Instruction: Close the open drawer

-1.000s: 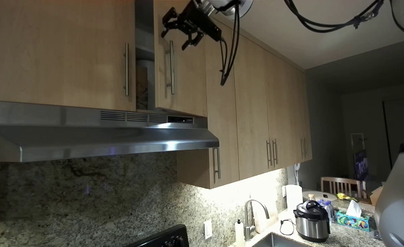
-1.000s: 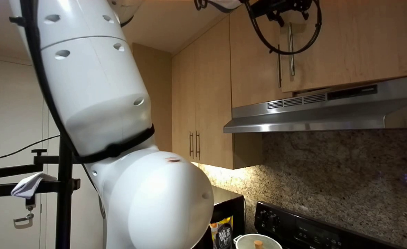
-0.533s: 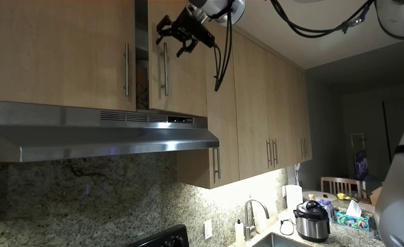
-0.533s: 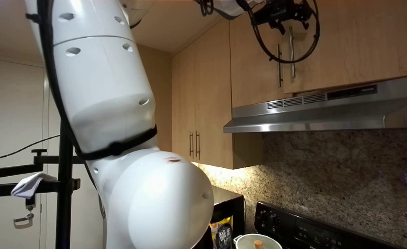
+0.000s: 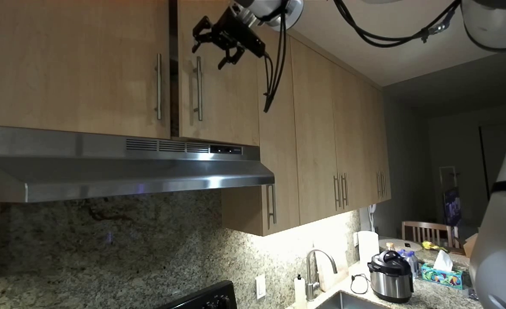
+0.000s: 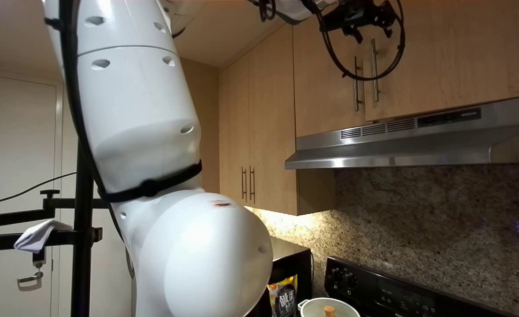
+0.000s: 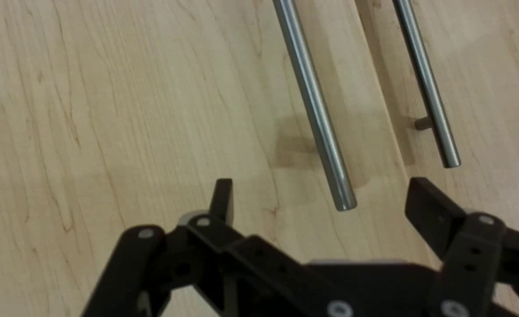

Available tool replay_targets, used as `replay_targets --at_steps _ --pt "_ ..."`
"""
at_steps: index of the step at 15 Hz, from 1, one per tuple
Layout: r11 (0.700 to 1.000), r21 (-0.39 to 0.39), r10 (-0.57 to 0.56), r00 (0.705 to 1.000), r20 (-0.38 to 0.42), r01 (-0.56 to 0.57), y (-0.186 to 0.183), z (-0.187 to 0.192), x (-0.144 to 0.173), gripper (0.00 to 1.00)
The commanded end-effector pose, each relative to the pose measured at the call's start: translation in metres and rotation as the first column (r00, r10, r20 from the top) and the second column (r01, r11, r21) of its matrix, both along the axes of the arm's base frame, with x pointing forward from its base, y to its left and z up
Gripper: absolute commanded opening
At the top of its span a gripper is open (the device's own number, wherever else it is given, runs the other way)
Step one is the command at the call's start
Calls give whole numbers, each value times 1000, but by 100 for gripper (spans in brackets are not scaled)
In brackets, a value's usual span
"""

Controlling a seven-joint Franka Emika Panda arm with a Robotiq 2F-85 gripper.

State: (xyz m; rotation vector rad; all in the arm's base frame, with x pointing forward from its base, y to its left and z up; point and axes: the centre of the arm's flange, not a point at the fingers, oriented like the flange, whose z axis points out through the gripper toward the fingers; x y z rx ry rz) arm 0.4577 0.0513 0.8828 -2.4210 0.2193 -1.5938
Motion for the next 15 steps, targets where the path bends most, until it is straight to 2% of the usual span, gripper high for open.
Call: replay_targets --at_steps 1,9,12,15 --pt "1000 -7 -16 999 -48 16 -14 1 -17 100" --pt "998 -26 -69 973 -220 65 -64 -26 -66 100" --pt "998 -23 -67 941 -332 63 -70 -58 -74 100" --pt "997 -63 -59 895 -442 34 -71 -90 -86 100"
